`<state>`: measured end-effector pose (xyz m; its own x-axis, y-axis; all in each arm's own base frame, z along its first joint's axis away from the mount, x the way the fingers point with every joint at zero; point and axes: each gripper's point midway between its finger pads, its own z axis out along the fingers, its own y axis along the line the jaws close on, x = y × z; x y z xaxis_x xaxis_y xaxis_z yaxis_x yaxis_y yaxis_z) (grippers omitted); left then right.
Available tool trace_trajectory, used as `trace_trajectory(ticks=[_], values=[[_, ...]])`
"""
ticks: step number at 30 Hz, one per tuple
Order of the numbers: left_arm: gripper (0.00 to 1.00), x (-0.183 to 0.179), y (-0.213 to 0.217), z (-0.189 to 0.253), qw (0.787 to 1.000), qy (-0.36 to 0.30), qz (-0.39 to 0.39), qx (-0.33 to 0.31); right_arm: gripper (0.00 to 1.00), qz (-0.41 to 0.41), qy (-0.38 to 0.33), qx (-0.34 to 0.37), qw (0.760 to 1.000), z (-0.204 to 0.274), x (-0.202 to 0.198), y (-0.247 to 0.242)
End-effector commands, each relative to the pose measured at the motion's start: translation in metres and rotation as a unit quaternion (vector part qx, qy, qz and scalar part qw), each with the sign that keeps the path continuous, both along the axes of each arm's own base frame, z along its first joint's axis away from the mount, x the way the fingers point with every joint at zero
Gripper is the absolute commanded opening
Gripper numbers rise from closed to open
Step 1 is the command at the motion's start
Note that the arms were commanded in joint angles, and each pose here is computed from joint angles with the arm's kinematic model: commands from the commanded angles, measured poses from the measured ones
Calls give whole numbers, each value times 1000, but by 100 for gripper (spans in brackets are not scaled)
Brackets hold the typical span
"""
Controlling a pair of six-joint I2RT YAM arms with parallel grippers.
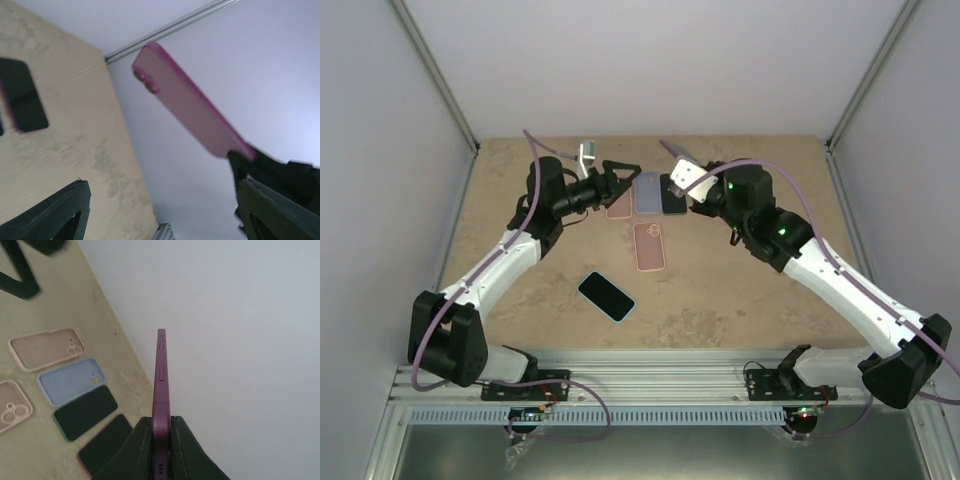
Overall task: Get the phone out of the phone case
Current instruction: Place the phone case at the center of the board.
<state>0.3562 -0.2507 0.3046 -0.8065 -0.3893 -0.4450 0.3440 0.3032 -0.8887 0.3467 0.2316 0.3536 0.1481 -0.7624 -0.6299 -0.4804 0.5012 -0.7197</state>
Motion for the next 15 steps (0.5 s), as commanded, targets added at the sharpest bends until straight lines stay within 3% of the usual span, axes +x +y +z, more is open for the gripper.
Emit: trace_trajectory(ticks=[1, 6, 15], values=[[82, 2, -3, 40, 997, 10, -3, -80, 1, 13, -127, -2, 992, 58, -18, 16], [82, -2, -6, 58, 994, 12, -9, -108, 1, 2, -193, -34, 981, 72, -30, 26], [81, -11, -14, 68, 991, 13, -21, -130, 0, 10, -248, -74, 966, 65, -42, 52]])
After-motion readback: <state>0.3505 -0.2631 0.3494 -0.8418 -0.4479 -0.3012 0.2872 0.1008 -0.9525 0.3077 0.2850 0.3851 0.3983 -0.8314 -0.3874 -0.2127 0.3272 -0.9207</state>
